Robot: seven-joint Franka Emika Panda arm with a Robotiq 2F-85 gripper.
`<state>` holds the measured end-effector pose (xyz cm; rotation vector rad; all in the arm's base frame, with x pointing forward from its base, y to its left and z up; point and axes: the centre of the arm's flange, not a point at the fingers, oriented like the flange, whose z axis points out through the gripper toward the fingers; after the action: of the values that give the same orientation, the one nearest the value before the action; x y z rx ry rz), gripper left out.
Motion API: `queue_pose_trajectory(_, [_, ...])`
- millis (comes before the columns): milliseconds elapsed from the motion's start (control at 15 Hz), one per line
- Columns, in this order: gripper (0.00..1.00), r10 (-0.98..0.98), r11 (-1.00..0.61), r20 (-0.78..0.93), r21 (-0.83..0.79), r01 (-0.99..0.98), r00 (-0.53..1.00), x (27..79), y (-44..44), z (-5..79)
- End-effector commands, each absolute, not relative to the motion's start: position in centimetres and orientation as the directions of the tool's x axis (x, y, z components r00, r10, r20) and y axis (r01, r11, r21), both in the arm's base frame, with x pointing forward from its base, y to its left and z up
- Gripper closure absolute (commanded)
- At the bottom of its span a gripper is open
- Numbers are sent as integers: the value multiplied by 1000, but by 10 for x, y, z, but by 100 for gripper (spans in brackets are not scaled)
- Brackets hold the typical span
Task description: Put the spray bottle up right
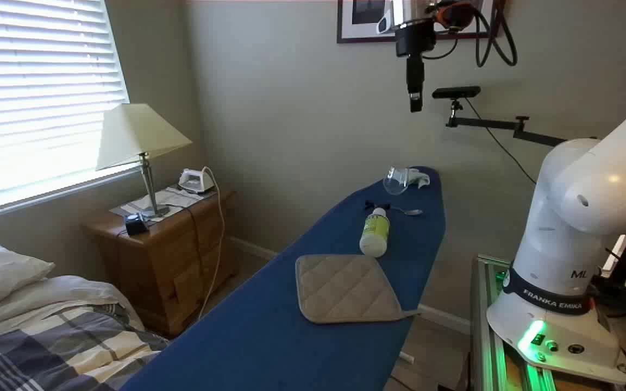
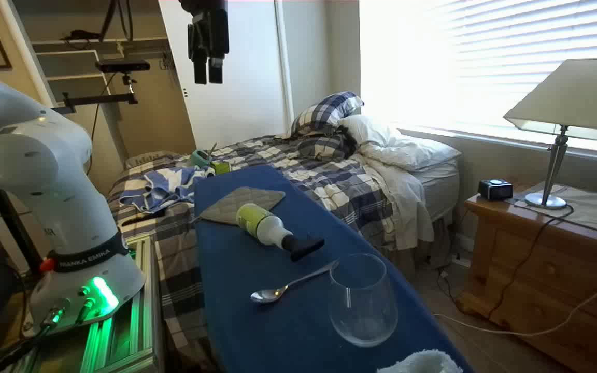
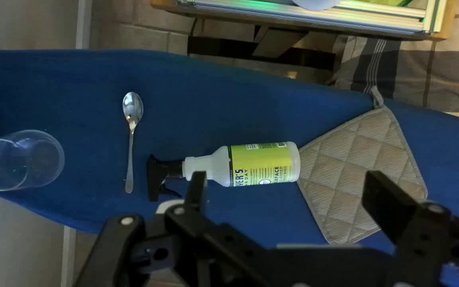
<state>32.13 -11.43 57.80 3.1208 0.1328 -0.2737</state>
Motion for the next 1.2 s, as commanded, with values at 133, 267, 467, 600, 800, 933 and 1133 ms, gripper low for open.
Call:
queue_pose_trajectory(133, [0,84,-996,-174,-1,85,981,321,-114,578])
queue_pose_trajectory(267, [0,84,-996,-174,-1,85,981,321,-114,578])
queue_pose_trajectory(467, [0,84,-996,-174,-1,85,981,321,-114,578])
queue_pose_trajectory(600, [0,101,-995,-161,-3,102,982,323,-113,582])
queue_pose_trajectory(800, [0,94,-996,-165,-4,95,982,323,-112,580])
queue_pose_trajectory(933, [0,103,-995,-155,-2,104,983,324,-109,585])
queue_pose_trajectory(1133, [0,105,-994,-150,-1,106,983,325,-109,587])
